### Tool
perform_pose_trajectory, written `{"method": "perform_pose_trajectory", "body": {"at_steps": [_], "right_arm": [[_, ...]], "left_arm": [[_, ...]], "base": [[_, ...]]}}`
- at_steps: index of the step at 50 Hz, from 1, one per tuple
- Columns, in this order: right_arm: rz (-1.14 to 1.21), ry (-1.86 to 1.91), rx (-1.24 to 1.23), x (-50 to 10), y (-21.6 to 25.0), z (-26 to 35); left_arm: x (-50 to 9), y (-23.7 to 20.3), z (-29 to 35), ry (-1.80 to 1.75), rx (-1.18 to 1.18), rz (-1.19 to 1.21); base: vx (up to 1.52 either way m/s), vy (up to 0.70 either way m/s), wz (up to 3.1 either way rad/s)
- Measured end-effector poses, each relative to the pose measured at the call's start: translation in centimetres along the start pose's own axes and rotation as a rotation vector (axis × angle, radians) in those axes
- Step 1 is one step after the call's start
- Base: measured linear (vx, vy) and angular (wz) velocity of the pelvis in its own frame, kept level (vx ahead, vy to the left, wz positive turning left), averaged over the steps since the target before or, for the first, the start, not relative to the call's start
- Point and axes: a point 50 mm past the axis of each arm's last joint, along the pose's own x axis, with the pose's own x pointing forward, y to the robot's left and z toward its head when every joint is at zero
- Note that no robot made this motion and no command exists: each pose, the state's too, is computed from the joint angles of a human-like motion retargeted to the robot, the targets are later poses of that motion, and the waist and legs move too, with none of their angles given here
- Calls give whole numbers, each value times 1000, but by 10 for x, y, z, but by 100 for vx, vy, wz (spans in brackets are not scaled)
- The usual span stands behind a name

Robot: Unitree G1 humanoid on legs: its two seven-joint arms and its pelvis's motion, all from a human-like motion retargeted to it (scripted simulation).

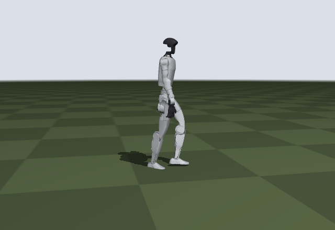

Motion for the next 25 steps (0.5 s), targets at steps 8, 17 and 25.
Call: {"method": "perform_pose_trajectory", "body": {"at_steps": [8,17,25], "right_arm": [[26,136,25,3,14,-38],[-14,204,89,1,18,-74],[-127,343,84,-6,11,-107]], "left_arm": [[-6,17,24,-82,29,82],[-14,40,32,-104,-64,148],[-31,77,53,-160,-67,288]], "base": [[31,14,-30],[35,13,-53],[18,19,44]]}}
